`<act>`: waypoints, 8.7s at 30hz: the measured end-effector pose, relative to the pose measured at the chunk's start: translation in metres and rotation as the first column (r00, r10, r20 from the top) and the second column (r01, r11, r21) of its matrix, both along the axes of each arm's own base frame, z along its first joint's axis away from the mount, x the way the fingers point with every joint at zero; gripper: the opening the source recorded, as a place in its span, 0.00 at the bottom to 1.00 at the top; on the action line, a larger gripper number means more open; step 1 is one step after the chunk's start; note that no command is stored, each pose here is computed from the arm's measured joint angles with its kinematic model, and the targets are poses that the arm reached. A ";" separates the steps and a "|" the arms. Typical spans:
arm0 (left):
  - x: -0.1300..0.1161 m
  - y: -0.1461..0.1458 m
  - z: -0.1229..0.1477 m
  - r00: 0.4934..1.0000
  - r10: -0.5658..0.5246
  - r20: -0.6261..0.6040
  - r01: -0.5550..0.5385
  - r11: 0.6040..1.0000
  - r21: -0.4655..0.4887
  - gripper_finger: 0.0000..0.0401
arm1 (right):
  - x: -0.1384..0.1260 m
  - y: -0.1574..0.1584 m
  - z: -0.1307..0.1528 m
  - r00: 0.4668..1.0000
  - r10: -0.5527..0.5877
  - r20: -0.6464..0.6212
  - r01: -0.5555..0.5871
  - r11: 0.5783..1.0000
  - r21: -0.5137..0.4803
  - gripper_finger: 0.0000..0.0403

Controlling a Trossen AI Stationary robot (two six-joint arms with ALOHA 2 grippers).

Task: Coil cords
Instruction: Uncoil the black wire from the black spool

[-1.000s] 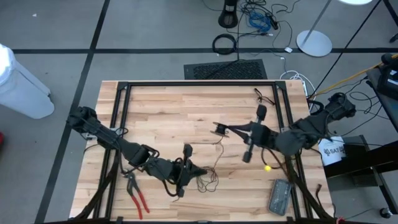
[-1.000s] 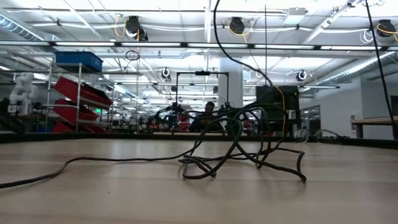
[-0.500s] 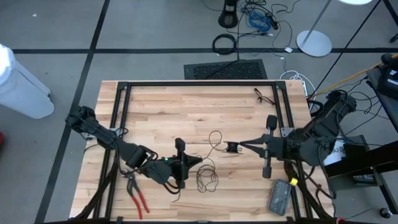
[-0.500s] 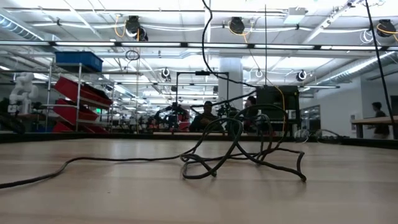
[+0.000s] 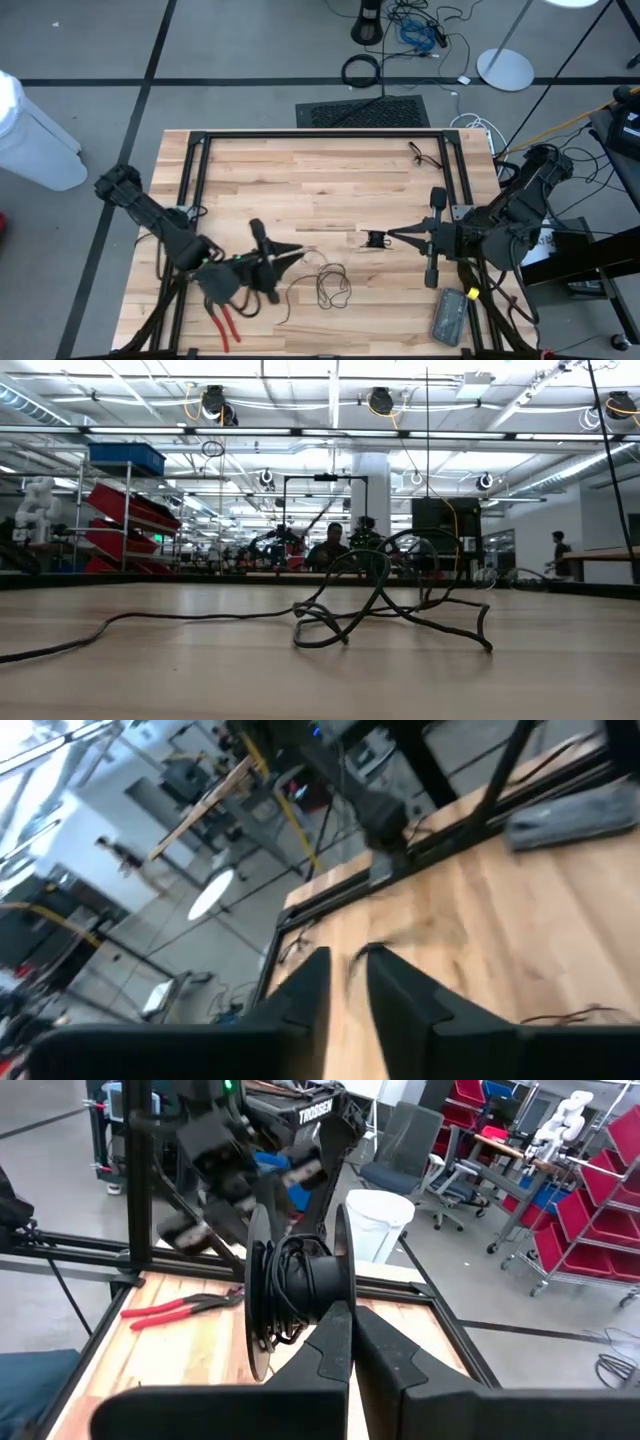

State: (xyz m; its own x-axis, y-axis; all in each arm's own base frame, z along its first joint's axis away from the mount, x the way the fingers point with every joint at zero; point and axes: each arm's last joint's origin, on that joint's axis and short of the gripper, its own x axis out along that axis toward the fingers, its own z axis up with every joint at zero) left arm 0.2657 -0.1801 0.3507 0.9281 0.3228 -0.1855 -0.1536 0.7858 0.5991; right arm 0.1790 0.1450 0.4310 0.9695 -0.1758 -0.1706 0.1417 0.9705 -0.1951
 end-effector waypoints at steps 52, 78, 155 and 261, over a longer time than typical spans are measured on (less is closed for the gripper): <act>0.077 0.002 -0.028 0.956 -0.156 0.249 0.213 0.951 -0.224 0.67 | 0.003 -0.002 -0.001 1.000 -0.018 0.001 0.018 0.999 0.032 0.00; 0.111 0.009 -0.057 0.929 -0.096 0.358 0.196 0.947 -0.255 0.58 | 0.003 -0.002 -0.001 1.000 -0.018 -0.001 0.018 0.999 0.029 0.00; 0.027 -0.031 0.013 0.900 -0.295 0.322 0.328 0.943 -0.052 0.00 | 0.074 0.032 -0.047 0.879 -0.470 -0.081 0.232 0.571 -0.788 0.00; 0.032 -0.022 -0.016 0.799 -0.601 0.013 0.601 0.797 -0.070 0.00 | 0.087 0.003 -0.028 0.880 -0.475 0.030 0.429 0.765 -0.481 0.00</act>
State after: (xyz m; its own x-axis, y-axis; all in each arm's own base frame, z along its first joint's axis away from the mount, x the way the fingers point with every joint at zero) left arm 0.2979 -0.2021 0.3344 0.9296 -0.3127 -0.1952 0.3680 0.7566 0.5405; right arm 0.2664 0.1483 0.4026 0.7424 -0.6690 -0.0357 0.5011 0.5899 -0.6332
